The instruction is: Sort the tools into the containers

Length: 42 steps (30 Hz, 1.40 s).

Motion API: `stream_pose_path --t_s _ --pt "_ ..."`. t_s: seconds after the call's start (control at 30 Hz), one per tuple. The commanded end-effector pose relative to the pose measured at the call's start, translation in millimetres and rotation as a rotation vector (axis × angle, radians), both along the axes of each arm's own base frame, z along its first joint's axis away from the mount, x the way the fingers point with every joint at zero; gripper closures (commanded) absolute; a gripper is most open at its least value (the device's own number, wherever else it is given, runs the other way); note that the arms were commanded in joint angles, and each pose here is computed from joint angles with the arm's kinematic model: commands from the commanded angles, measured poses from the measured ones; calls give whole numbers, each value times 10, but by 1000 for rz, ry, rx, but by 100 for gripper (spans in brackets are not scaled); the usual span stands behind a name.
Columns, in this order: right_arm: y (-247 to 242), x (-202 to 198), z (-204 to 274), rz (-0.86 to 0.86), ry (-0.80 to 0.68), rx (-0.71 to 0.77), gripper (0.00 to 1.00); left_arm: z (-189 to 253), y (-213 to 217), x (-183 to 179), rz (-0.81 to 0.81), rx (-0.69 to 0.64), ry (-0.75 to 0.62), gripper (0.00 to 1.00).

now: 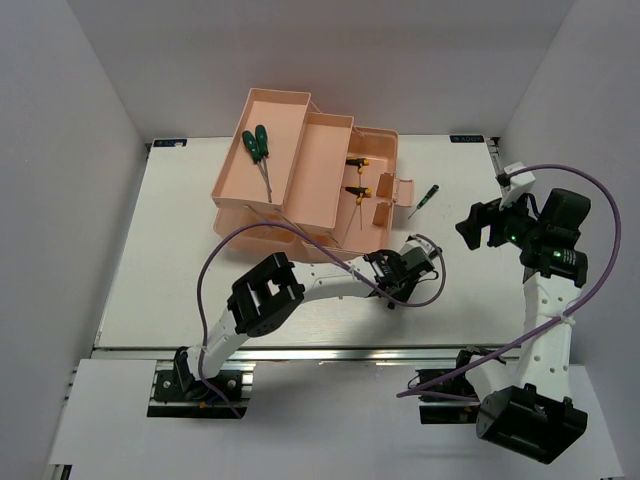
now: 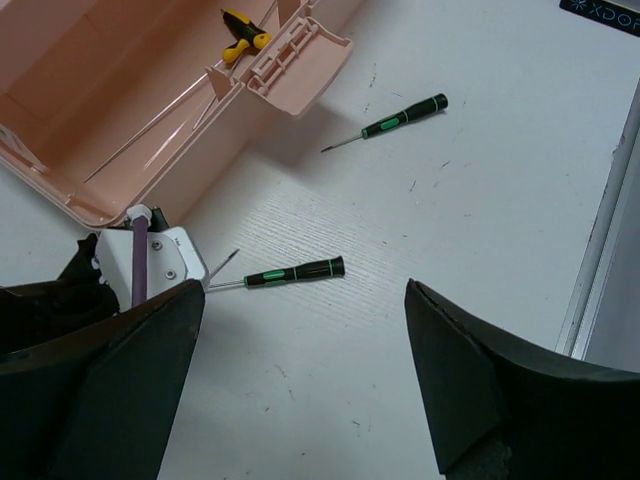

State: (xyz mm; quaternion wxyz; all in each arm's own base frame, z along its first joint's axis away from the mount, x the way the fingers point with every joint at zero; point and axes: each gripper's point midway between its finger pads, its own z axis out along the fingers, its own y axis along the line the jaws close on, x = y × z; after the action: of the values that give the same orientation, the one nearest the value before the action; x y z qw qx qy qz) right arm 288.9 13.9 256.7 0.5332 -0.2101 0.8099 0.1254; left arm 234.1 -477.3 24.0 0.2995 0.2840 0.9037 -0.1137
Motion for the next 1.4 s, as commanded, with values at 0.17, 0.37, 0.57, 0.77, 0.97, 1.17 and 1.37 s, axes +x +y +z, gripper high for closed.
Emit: stream_pose_path --t_s 0.17,0.37,0.57,0.77,0.97,1.17,1.37 --pt "-80 66 184 -44 -31 21 15 -137 64 -82 3 39 52 79" --pt "-143 81 221 -60 -33 1 12 70 159 -236 -27 -3 91 100" --pt "-176 44 186 -22 -11 -30 11 1104 88 -460 -171 -250 68 100" --pt "-44 -1 135 74 -2 3 31 1979 249 -358 -171 -358 -66 100" --pt "96 -118 -179 178 131 72 100 2713 816 583 43 -431 -237 100" --pt "139 -123 -552 162 236 106 75 2641 1566 1718 200 -338 -305 100" --pt "143 16 -898 -37 396 148 46 2271 1932 2241 331 -220 -304 89"
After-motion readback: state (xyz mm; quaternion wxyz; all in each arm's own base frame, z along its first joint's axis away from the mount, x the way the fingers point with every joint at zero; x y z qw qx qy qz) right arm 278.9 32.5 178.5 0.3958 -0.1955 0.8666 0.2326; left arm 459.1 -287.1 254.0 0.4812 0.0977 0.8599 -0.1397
